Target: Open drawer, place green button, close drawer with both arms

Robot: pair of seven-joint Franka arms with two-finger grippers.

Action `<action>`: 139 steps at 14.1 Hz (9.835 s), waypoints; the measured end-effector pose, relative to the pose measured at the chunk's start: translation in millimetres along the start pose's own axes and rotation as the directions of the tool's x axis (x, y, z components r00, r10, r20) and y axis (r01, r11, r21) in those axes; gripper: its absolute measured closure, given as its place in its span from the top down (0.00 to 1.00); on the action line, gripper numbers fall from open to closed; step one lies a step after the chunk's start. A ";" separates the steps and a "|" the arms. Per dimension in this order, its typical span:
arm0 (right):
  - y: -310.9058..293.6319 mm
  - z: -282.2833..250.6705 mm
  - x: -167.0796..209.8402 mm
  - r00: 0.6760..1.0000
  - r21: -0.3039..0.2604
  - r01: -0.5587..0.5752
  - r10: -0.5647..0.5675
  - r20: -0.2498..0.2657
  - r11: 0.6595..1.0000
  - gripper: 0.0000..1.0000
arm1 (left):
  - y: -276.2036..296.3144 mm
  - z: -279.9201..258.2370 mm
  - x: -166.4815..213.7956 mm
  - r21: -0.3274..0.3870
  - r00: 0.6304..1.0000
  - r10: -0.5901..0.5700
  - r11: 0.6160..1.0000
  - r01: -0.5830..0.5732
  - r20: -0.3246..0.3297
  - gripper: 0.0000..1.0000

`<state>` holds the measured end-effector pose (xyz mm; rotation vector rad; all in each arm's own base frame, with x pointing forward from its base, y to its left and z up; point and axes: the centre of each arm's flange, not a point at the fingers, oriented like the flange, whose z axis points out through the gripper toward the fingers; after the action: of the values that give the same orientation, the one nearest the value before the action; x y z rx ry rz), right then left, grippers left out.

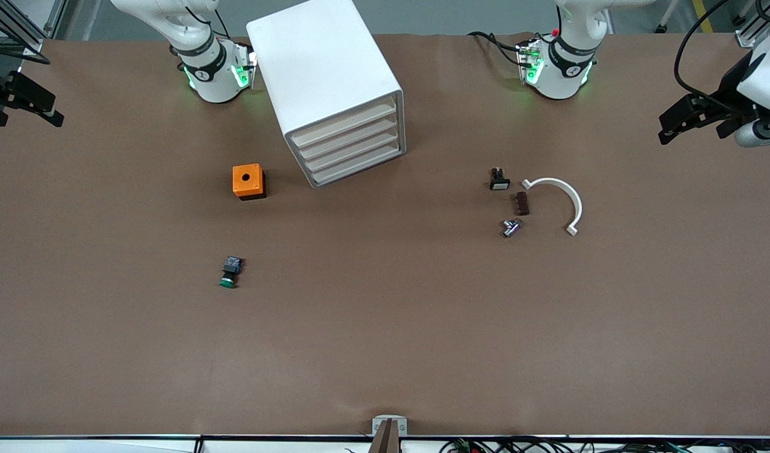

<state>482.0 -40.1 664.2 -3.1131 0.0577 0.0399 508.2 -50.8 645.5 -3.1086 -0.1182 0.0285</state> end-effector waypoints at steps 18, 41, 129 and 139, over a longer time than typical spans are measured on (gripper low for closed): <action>6.2 55.3 43.4 0.995 -0.007 -0.016 0.016 0.096 1.000 1.00 | 42.1 169.5 107.7 -0.017 0.990 -0.041 0.999 0.043 0.134 1.00; -78.6 326.5 114.4 0.990 -0.024 -0.137 0.137 -0.034 0.990 1.00 | 392.4 406.2 -39.3 0.519 0.198 -0.951 0.297 0.802 0.239 1.00; -542.1 363.9 -45.2 0.807 -0.043 -0.591 0.590 -0.029 0.806 1.00 | 368.3 340.3 72.2 -0.061 0.917 -0.335 0.933 0.355 0.215 1.00; -316.0 218.2 99.6 0.995 -0.072 -0.024 0.031 0.099 0.997 1.00 | 457.2 406.6 -12.3 -0.063 0.957 -0.185 0.977 0.204 0.223 1.00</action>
<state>587.9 278.1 452.2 -3.1754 0.0991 0.2033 522.6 -495.3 225.0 -3.1508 -0.4417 0.3665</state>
